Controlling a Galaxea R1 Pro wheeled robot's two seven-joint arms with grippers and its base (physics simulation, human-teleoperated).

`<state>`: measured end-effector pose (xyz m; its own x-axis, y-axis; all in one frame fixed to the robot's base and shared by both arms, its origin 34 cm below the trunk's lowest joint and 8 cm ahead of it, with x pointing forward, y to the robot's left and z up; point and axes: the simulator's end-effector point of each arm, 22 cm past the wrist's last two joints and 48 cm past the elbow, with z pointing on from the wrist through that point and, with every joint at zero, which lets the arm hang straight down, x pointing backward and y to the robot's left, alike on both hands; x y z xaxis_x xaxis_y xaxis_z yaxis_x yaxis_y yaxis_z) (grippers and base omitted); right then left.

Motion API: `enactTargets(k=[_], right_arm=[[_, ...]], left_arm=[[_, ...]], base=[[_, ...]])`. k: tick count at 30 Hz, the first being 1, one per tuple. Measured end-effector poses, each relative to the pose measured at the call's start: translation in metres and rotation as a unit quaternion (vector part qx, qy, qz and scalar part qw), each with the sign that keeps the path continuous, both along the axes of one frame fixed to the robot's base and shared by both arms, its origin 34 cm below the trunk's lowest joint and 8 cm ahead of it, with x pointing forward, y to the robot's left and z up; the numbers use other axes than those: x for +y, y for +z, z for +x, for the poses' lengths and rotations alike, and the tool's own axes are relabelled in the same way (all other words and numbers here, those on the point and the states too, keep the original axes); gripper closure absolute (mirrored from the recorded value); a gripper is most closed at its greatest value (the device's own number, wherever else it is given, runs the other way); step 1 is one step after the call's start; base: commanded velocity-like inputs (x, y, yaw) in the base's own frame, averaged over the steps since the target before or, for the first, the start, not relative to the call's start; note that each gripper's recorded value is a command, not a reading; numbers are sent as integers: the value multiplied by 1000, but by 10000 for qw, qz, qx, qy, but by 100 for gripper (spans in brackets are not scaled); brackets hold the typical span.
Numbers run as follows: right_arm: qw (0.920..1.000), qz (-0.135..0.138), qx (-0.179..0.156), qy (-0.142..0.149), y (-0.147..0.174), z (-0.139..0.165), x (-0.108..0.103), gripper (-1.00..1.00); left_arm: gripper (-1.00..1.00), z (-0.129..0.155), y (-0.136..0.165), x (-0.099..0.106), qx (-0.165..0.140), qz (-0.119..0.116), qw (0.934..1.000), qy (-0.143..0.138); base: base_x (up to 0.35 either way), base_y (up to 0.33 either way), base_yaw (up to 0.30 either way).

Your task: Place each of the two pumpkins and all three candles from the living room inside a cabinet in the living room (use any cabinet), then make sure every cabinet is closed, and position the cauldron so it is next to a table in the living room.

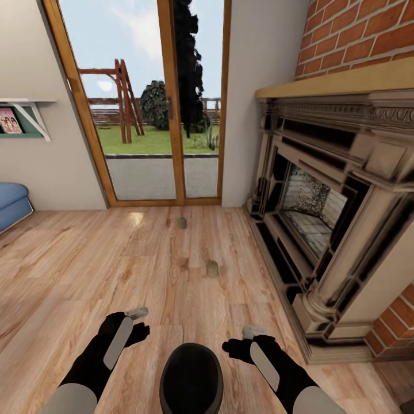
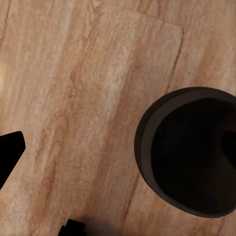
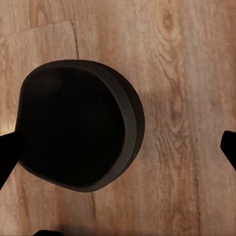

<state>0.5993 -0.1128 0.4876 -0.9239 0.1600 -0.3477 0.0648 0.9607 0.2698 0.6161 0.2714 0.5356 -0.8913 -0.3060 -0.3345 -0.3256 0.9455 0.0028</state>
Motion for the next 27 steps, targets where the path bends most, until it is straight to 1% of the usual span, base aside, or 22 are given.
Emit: enactTargets(k=[5, 9, 12, 21, 24, 25, 27], right_arm=[[10000, 13, -3, 24, -10, -2, 2, -100], [9998, -9, -26, 195, -17, -5, 9, -100], [9995, 67, -104, 274, -17, -2, 15, -100], [9993, 110, -177, 304, -31, -1, 19, -100], [9993, 108, -193, 300, -37, -2, 19, -100], [9993, 108, -191, 299, -39, -2, 19, -100], [9992, 167, -280, 211, -33, 4, 24, -100]], left_arm=[[-100, -2, -10, -1, 5, -7, 10000, -5], [-100, -3, -19, -3, 11, -22, 10000, -14], [-100, -4, -25, -4, 13, -23, 10000, -25], [-100, -7, -44, -5, 13, -49, 10000, -37], [-100, -6, -50, -11, -51, -210, 9997, -101], [-100, -4, -51, -16, -93, -320, 9993, -147], [-100, -5, -54, -26, -100, -356, 9991, -225]], base=[[0, 0, 0], [0, 0, 0], [0, 0, 0], [0, 0, 0], [0, 0, 0], [0, 0, 0], [0, 0, 0]])
